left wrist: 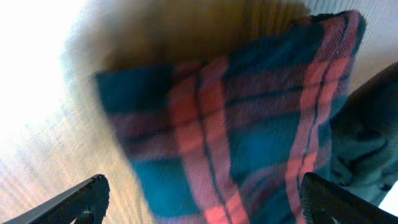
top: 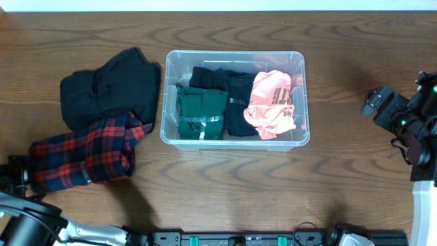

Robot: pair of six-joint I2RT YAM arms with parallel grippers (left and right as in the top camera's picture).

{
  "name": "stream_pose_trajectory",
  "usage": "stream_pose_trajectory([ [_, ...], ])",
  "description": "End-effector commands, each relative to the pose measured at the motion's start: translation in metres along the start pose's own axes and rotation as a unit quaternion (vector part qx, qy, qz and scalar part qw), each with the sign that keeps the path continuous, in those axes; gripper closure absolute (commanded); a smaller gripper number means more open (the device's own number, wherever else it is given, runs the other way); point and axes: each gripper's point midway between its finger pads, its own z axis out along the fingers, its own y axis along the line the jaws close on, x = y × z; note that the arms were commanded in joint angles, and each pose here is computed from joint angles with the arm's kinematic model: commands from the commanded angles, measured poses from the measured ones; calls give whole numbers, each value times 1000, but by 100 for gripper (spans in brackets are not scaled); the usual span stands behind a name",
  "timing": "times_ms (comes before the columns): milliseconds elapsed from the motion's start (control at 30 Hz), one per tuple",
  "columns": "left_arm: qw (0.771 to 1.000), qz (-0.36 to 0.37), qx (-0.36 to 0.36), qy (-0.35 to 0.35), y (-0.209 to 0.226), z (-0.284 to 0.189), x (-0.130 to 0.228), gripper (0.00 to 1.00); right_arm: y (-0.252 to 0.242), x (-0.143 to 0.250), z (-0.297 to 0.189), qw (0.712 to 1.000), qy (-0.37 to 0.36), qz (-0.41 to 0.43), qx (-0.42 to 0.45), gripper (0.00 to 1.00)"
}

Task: Pack container
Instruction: 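Reach left gripper to the red plaid shirt and grasp it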

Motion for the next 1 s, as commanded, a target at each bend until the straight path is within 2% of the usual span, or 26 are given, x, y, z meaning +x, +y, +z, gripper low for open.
stream_pose_trajectory([
  [0, 1000, 28, 1, 5, -6, 11, -3, 2, -1, -3, -2, 1000, -6, -8, 3, 1],
  [233, 999, 29, -35, 0, 8, 25, -12, 2, -1, -3, -2, 1000, -6, -8, 4, 1],
  [367, 998, 33, -42, 21, 8, 42, -7, 0, -1, -3, -2, 1000, -6, -8, 4, 1],
  [533, 995, 53, -56, 58, 1, 70, 8, 8, -1, -3, -2, 1000, -6, -8, 4, 1],
  [567, 995, 59, -56, 63, -2, 74, 11, 12, -1, -3, -2, 1000, -6, -8, 4, 1],
  [633, 994, 66, -56, 67, -7, 77, 14, 28, -1, -3, -2, 1000, -6, -8, 4, 1],
  [733, 994, 69, -31, 73, -18, 75, 19, 61, -1, -3, -2, 1000, -6, -8, 4, 1],
  [767, 995, 69, -19, 75, -23, 73, 20, 68, -1, -3, -2, 1000, -6, -8, 4, 1],
  [867, 995, 70, 17, 75, -37, 61, 23, 85, -1, -3, -2, 1000, -6, -8, 4, 1],
  [967, 995, 73, 45, 59, -55, 36, 29, 93, -1, -3, -2, 1000, -5, -8, 4, 1],
])
